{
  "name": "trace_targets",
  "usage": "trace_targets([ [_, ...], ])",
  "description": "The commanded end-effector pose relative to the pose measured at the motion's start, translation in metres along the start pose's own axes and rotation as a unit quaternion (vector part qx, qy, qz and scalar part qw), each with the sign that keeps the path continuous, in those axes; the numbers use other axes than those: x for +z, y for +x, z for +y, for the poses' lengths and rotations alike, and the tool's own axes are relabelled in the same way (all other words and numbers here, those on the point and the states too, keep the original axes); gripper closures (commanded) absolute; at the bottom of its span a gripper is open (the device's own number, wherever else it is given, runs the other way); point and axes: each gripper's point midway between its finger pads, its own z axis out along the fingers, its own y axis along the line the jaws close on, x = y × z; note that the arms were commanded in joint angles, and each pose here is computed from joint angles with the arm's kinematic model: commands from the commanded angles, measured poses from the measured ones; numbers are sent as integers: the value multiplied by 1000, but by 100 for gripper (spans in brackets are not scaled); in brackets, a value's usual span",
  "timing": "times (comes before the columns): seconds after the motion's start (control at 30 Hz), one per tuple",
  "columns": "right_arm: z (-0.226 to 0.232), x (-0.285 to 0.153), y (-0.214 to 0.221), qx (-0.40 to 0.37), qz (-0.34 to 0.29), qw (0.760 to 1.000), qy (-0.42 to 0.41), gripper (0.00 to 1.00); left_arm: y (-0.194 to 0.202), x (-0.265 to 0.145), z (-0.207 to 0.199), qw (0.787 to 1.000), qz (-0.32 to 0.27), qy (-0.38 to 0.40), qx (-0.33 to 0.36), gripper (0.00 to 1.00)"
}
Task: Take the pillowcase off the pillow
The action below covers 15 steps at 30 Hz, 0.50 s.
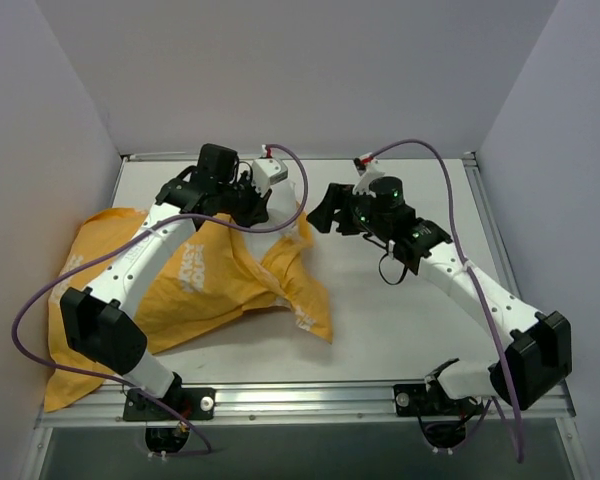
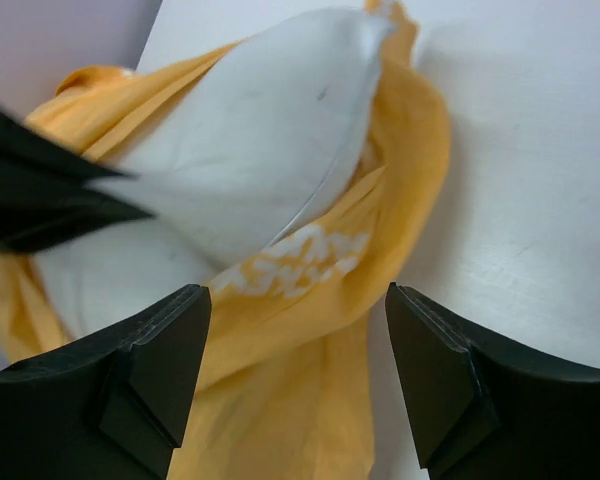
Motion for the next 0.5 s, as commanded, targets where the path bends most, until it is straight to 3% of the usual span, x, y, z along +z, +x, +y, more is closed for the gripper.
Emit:
trace_targets([
  [0.0,22,-14,47,-7,53,998,-29,28,-53,-20,18,996,-76,-42,22,98],
  [0.23,76,-2,45,-3,31,996,-81,26,-53,-17,15,996,-71,-42,27,98],
  [0.33,76,12,48,8,36,997,-70,29,-51,-17,12,996,-68,-41,27,98],
  [0.43,68,22,69,15,69,996,-58,60,-52,-20,20,996,-68,-62,23,98],
  [0.47,63,22,79,16,82,995,-51,80,-53,-19,25,995,-67,-77,19,98],
])
